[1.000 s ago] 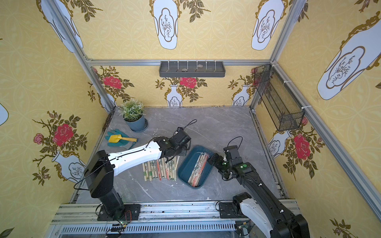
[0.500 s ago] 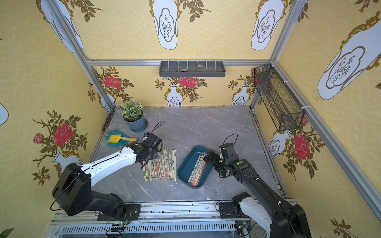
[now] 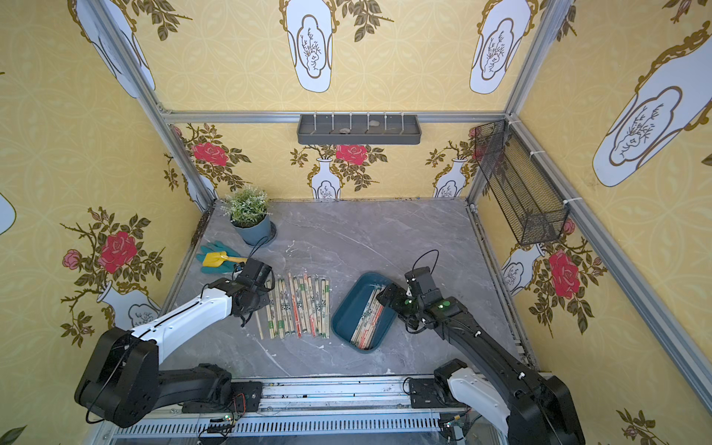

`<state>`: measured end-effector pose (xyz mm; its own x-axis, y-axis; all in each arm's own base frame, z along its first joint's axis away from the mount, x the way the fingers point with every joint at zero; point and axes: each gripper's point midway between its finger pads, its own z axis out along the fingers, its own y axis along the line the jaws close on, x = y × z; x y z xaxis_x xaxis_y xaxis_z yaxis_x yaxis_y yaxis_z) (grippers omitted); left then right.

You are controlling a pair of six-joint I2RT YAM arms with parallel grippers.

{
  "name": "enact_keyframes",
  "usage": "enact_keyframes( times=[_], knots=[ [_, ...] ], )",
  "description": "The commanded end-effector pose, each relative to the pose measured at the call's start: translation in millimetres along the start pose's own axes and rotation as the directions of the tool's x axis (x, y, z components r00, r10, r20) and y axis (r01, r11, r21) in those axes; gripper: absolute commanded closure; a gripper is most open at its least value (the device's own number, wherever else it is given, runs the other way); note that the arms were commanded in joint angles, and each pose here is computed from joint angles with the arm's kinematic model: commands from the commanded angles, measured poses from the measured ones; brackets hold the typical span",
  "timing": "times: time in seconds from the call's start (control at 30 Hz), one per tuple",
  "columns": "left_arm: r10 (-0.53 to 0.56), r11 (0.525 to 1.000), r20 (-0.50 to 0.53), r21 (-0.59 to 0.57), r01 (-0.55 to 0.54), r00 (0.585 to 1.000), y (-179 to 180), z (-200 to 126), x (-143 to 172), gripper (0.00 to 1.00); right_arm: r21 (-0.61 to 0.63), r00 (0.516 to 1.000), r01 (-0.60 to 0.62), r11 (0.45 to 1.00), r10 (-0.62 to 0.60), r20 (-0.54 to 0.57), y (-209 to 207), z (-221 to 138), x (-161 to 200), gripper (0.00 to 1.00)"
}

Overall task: Take the paired disposable chopsticks out of the storage box
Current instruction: Place the paired disposable chopsticks at the center of the board.

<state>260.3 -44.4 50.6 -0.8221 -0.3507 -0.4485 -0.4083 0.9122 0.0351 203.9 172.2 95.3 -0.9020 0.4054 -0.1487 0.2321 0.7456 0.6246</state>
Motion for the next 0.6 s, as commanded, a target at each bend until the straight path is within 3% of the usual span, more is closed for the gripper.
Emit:
enact_keyframes(
  times=[0.0,0.3,0.57],
  knots=[
    [-0.014,1.0,-0.007,0.019,0.014,1.0,-6,8,0,1.0,-0.003,1.0,-0.001,1.0,0.001,0.026,3,-2,-5,0.03],
    [0.006,1.0,-0.052,-0.002,-0.007,0.999,-12,30,8,0.99,0.009,0.999,-0.007,1.0,0.006,0.036,0,-7,-4,0.03],
    [0.01,1.0,-0.045,0.021,-0.009,0.999,-16,23,4,0.74,0.014,0.999,-0.012,1.0,0.012,0.042,-2,-8,-4,0.03]
  ],
)
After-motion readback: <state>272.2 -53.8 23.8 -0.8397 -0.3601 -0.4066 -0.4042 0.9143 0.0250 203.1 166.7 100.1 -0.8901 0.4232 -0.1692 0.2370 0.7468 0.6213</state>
